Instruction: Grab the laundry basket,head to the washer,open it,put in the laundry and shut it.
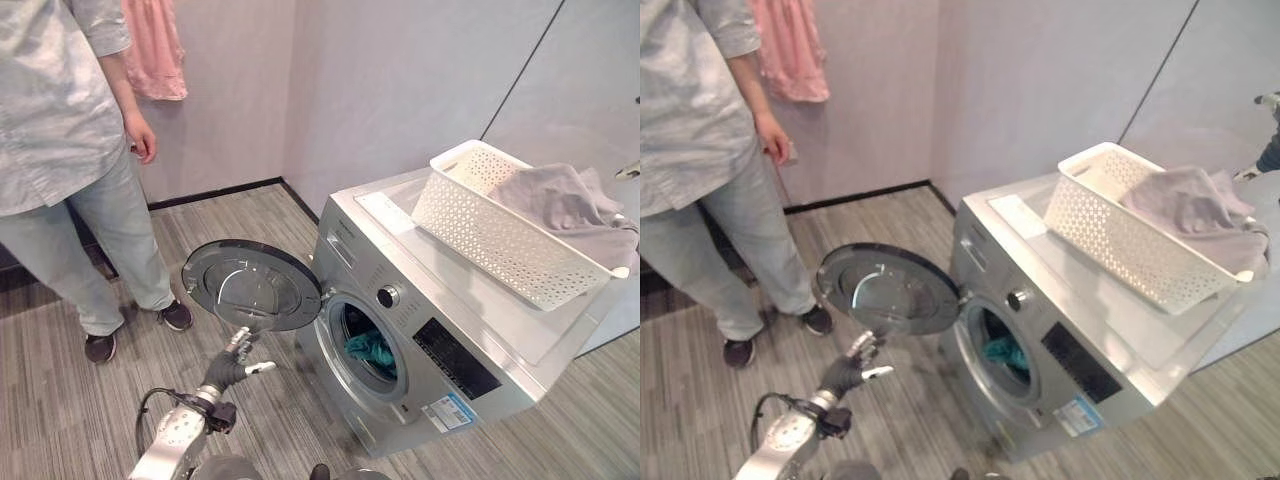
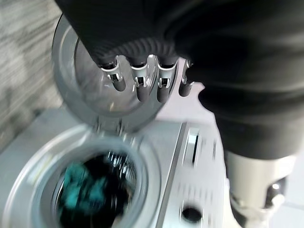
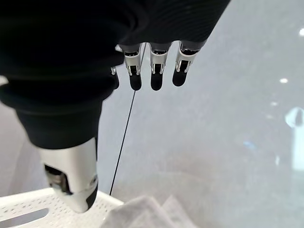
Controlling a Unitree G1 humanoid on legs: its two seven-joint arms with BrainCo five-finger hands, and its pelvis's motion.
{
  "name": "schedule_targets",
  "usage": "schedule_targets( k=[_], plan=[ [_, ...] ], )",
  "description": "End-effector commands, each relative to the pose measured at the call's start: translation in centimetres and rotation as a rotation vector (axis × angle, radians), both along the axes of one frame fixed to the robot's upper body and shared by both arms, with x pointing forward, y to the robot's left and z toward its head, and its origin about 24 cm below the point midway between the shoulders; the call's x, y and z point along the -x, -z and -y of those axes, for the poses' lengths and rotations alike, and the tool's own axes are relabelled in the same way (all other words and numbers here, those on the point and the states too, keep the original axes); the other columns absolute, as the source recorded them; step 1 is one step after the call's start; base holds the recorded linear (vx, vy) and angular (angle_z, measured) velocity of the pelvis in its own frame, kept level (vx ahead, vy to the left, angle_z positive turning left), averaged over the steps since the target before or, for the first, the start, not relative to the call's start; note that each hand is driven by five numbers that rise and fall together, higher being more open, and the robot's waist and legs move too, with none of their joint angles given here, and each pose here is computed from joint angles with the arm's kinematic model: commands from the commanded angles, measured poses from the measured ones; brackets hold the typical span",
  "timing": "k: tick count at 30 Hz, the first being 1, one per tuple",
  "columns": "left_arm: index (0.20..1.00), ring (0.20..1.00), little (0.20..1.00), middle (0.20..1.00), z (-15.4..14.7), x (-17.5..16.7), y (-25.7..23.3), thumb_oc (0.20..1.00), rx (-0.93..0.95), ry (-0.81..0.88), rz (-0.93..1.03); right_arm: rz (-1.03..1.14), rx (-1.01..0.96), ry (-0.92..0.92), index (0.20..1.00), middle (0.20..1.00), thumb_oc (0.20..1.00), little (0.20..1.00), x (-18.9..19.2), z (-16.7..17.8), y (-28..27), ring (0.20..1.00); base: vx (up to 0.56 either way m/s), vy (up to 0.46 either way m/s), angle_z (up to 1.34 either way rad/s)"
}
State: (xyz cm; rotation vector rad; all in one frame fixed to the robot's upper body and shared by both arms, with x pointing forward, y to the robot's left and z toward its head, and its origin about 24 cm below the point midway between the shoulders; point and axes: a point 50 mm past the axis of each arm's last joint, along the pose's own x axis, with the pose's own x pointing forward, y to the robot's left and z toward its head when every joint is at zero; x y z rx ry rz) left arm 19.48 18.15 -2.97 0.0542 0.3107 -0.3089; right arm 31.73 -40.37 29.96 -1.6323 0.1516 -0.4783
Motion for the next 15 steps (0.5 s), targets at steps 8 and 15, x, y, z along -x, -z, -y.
schedule_targets(
  k=[8, 15],
  plan=[
    [1.0, 1.0, 1.0, 1.0, 0.4, -0.8, -3.8, 1.0, -0.01, 0.105, 0.191, -0.042, 0.002, 0.049, 1.0, 1.0, 1.0, 1.0, 0.2, 0.7, 0.9, 1.0, 0.2, 0.233, -0.43],
    [1.0, 1.0, 1.0, 1.0, 0.0, -0.9, -4.3, 1.0, -0.022, 0.093, 0.212, -0.082, 0.036, 0.035, 1.0, 1.0, 1.0, 1.0, -1.1, -0.5, 1.8, 1.0, 0.06, 0.124, -0.66]
  ],
)
